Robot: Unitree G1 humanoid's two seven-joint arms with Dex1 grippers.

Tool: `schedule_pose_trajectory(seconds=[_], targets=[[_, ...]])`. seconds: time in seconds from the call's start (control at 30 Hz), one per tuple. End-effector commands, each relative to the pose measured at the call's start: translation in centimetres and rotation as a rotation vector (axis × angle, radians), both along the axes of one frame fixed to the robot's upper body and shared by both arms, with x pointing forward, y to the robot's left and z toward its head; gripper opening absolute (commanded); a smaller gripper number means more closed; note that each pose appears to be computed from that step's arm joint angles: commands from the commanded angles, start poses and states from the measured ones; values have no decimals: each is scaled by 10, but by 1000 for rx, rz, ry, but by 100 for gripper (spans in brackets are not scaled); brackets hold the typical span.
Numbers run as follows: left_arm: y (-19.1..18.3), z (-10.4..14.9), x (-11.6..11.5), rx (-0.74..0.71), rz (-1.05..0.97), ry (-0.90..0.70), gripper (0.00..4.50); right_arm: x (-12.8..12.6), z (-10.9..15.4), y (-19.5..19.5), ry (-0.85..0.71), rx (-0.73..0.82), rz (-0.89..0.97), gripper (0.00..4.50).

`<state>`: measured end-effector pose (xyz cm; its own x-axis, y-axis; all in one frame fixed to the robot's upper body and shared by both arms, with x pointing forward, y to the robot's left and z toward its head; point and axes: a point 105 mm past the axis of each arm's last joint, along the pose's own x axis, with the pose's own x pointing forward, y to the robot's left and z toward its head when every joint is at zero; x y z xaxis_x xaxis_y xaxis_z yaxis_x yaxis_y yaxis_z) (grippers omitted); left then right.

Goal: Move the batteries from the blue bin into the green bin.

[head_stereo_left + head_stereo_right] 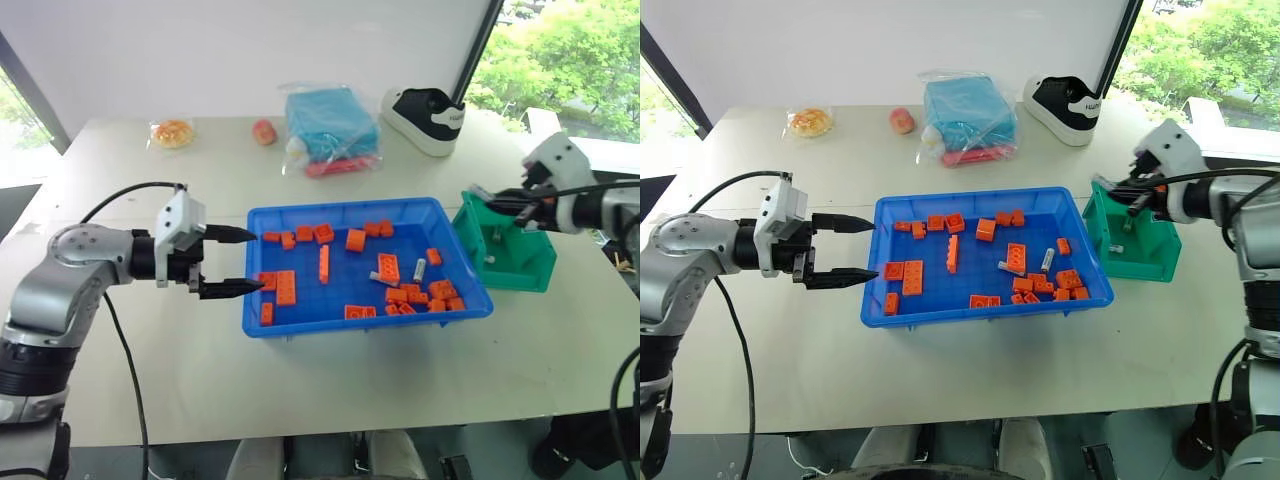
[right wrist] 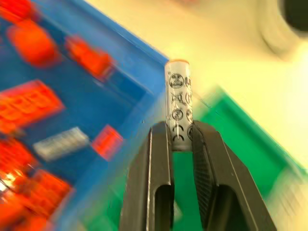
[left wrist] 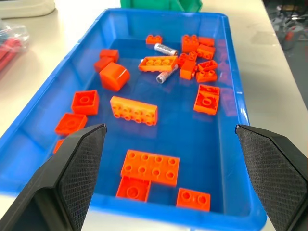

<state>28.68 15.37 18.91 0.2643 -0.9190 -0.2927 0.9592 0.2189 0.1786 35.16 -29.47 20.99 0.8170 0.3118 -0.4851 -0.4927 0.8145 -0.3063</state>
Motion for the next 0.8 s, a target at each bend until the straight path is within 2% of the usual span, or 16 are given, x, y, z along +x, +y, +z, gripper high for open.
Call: schedule_pose_trajectory(seconds=[0.03, 0.17, 0.2, 0.3, 0.4, 0.47, 0.53, 0.63, 0.8], targets=[[-4, 10, 2, -1, -21, -53, 450, 4, 9, -2, -72, -6, -6, 202], [-5, 13, 5, -4, -28, -63, 450, 16, 17, -3, -158, -84, -36, 411], [-5, 14, 5, -4, -27, -66, 450, 18, 20, 1, -167, -85, -26, 445], [-4, 14, 6, -3, -24, -71, 450, 18, 30, 21, -200, -81, 72, 445], [-4, 14, 6, -3, -21, -72, 450, 13, 43, 64, -248, -23, 265, 445], [-4, 13, 5, -4, -21, -71, 450, 4, 40, 92, -208, 6, 396, 445], [-5, 12, 4, -5, -22, -70, 450, -2, 25, 109, -124, -25, 494, 445], [-7, 11, 4, -9, -22, -68, 450, 1, -5, 118, 0, -81, 548, 445], [-8, 12, 4, -14, -16, -77, 450, 0, -38, 131, 143, -88, 643, 445]])
